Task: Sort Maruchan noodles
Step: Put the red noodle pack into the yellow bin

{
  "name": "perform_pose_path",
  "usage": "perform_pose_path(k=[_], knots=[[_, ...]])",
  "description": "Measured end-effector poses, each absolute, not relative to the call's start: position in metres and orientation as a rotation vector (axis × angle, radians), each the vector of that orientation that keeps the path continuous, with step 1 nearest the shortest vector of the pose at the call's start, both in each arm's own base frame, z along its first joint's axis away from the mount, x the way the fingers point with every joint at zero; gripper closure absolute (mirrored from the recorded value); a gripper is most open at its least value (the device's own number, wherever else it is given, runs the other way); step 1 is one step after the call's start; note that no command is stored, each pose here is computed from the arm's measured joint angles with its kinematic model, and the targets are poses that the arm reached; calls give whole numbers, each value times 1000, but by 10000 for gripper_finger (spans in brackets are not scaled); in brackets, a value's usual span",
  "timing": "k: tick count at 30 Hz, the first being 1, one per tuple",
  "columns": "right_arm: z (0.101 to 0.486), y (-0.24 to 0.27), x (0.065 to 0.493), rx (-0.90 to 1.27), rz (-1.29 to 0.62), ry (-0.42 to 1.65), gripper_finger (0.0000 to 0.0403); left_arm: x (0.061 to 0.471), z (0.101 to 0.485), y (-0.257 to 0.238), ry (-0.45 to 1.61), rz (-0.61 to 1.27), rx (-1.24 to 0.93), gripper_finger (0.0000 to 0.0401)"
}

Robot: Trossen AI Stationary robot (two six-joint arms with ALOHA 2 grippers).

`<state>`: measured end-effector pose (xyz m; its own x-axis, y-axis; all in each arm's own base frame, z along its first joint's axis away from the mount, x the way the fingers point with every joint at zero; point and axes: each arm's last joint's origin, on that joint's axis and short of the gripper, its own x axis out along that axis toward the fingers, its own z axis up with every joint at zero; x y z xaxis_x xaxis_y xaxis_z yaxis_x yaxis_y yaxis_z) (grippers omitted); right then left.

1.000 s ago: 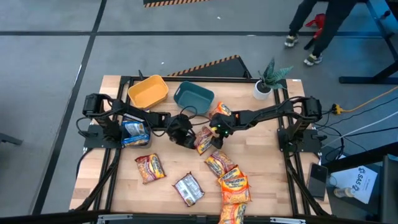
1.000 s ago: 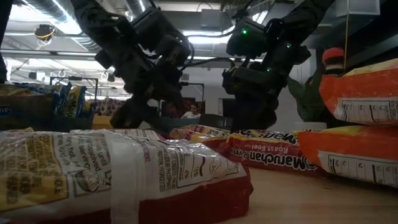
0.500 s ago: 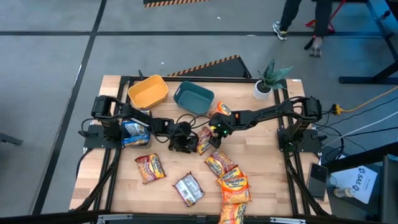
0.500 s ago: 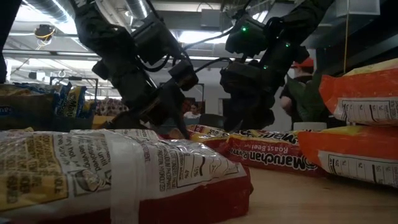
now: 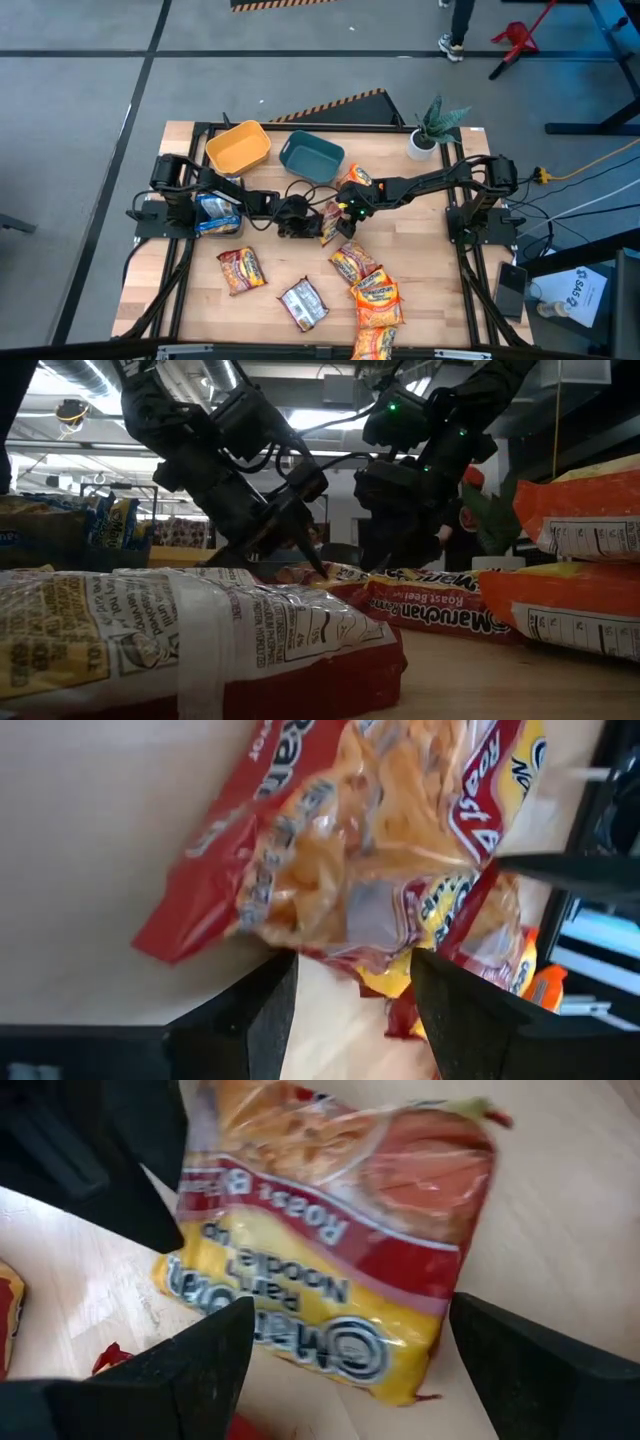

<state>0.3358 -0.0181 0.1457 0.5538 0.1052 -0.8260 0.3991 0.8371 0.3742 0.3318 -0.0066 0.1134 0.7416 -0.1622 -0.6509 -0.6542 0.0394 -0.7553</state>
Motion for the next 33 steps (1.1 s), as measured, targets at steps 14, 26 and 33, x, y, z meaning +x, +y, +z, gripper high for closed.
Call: perform_pose_path(k=[14,26,33], knots=[[135,-20,339,594,-226,992,81,331,113,-2,510,609,-1333,208],[133,-23,341,628,-173,983,82,332,114,-9,427,657,-1343,217],[144,-24,333,656,-110,1024,82,332,120,-19,404,629,-1373,297]])
